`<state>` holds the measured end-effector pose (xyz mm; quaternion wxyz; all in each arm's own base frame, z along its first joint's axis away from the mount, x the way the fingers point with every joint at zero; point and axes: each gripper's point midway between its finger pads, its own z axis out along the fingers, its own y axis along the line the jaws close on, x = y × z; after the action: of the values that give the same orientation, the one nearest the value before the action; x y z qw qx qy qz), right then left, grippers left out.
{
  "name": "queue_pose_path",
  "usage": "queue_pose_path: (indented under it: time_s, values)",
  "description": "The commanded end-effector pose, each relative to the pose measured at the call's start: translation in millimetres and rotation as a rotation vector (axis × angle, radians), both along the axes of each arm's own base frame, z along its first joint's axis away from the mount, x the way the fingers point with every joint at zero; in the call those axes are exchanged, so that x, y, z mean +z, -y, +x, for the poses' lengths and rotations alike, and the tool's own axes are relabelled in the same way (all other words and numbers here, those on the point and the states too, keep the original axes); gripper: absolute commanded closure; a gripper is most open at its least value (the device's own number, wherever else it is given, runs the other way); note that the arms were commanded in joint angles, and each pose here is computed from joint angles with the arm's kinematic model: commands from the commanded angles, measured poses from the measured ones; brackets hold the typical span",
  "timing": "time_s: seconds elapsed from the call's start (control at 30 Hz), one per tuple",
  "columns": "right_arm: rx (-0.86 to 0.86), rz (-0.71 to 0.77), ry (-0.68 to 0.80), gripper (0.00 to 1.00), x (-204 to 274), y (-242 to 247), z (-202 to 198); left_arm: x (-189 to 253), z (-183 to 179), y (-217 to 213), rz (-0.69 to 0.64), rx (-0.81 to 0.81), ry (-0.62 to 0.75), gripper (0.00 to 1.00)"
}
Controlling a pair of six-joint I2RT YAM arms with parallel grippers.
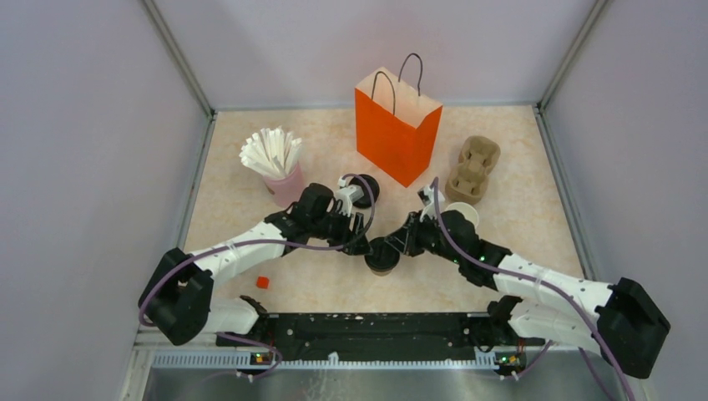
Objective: Pack the takeout coffee
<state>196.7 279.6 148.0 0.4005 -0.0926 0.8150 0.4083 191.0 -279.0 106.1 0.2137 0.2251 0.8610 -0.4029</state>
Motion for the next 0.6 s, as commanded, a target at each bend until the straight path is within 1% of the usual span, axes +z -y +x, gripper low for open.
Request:
queue_pose_path:
  time_s: [0.0,0.13,0.37,0.57]
  values:
    - [0.012,0.017,-0.012,0.85,-13.5,2.5,-1.7,-2.7,9.3,-1.9,0.029,0.011,0.050,0.37]
    - [-0.026,0.027,-0.047,0.85,-33.5,13.6,-4.2,-4.6,9.1,-1.7,0.032,0.010,0.043,0.37]
    - [-0.066,0.001,-0.071,0.85,-54.0,25.5,-5.4,-9.5,9.9,-5.1,0.053,0.022,0.041,0.38]
    - [-0.116,-0.024,-0.124,0.86,-77.4,38.2,-9.0,-13.1,9.6,-5.8,0.063,0.024,0.032,0.38]
